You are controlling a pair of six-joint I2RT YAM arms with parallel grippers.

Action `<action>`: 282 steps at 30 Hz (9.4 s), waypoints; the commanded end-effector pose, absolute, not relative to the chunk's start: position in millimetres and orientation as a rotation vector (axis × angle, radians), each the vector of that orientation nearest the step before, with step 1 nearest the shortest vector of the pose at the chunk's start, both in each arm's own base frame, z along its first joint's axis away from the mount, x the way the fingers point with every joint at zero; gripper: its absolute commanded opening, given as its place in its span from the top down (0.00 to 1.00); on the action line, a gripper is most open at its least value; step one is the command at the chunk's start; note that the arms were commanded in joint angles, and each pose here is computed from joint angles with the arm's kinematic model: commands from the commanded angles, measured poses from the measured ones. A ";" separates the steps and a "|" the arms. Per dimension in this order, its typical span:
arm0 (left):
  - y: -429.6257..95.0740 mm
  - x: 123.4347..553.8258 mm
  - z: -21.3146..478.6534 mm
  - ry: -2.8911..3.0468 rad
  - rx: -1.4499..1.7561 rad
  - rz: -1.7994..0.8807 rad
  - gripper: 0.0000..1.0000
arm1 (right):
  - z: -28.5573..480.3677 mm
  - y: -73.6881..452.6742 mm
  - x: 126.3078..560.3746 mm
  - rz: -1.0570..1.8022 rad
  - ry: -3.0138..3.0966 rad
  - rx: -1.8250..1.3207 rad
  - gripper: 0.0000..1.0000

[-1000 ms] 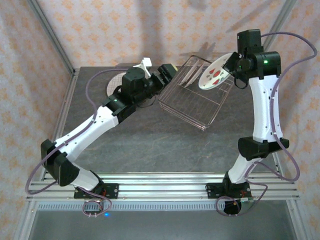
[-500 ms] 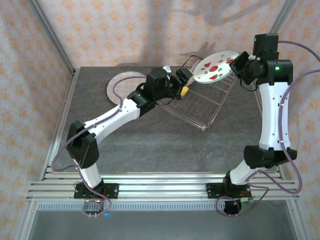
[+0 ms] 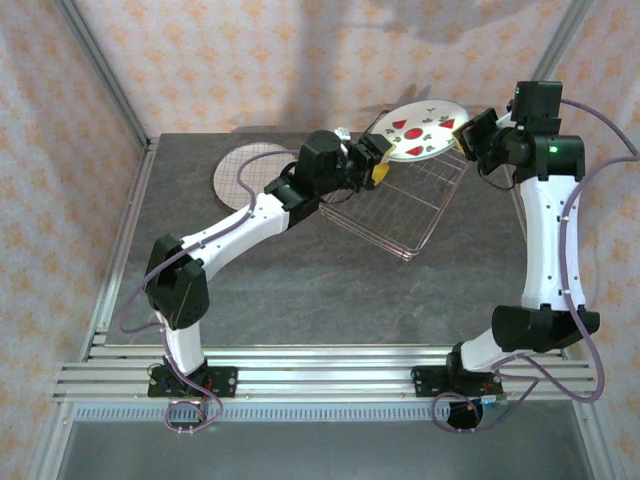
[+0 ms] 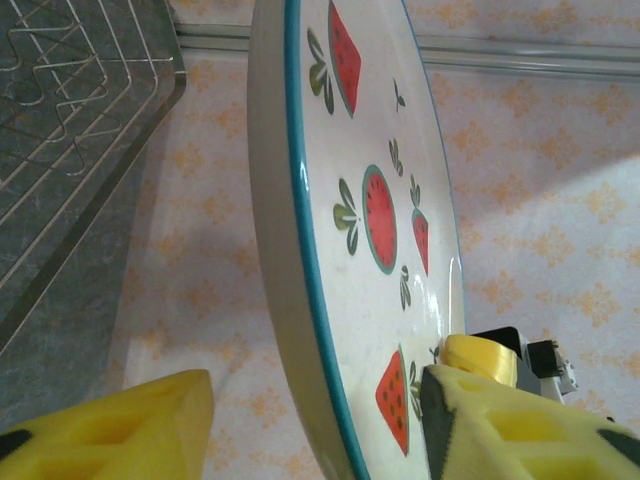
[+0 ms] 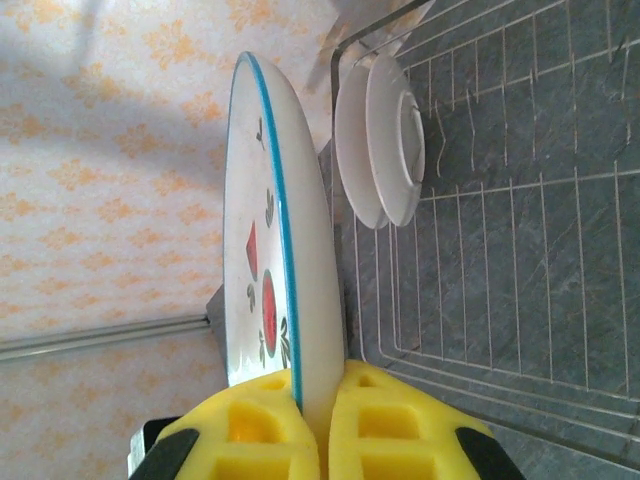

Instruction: Unload the plates from the dish rack

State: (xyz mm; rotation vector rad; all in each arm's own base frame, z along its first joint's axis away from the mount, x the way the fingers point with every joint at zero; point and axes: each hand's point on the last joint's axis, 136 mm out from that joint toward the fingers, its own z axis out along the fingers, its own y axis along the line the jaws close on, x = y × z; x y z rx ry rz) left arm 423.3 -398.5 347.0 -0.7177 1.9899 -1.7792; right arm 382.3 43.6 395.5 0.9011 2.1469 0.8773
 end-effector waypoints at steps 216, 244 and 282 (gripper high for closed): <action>-172.7 319.2 446.0 1.755 -0.168 -1.054 0.16 | 259.3 93.4 528.5 0.112 2.395 0.612 0.50; -203.4 290.5 484.8 1.674 0.017 -1.050 0.16 | 242.1 91.6 568.5 0.204 2.358 0.619 0.61; -201.4 286.6 498.4 1.646 0.019 -1.063 0.15 | 194.7 102.8 596.5 0.279 2.372 0.702 0.71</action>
